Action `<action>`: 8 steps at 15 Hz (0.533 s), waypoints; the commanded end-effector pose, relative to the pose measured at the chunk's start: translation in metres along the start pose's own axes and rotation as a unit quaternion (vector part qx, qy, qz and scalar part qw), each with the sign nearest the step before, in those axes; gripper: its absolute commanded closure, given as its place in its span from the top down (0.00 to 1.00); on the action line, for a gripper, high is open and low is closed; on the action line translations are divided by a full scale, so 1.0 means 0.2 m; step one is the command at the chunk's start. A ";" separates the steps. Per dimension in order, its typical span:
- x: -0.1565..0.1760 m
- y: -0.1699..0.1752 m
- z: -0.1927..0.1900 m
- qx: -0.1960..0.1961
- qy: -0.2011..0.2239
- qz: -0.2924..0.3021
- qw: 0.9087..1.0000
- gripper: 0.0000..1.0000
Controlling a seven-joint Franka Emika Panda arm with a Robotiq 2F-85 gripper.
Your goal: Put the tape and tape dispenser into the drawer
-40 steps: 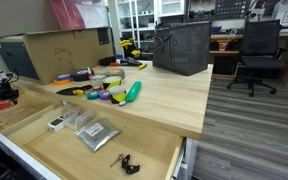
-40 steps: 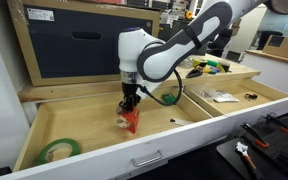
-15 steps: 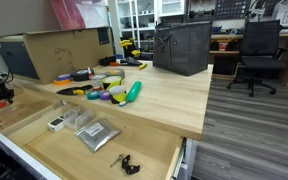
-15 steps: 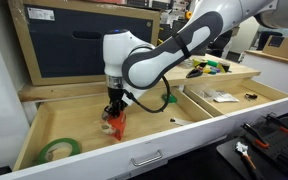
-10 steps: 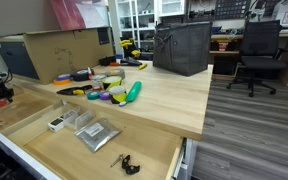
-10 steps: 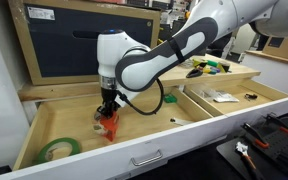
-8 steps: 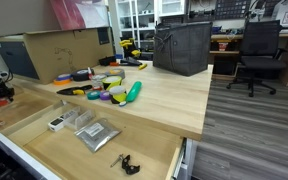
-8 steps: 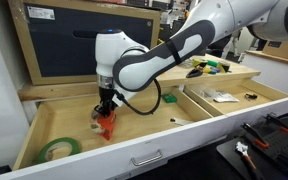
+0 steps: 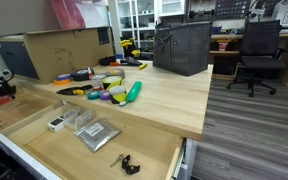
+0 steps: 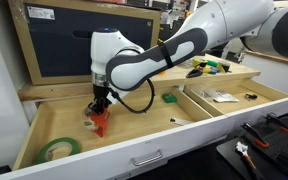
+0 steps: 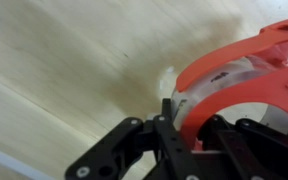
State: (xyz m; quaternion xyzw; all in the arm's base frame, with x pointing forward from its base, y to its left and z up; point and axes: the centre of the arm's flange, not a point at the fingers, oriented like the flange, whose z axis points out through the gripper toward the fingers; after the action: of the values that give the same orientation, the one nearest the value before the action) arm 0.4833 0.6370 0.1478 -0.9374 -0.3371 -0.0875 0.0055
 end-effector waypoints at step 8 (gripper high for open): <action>0.26 -0.19 0.01 -0.004 0.020 -0.017 1.000 0.06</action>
State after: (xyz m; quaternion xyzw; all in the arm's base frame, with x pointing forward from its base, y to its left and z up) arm 0.4713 0.6619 0.1470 -0.9326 -0.3470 -0.0983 0.0102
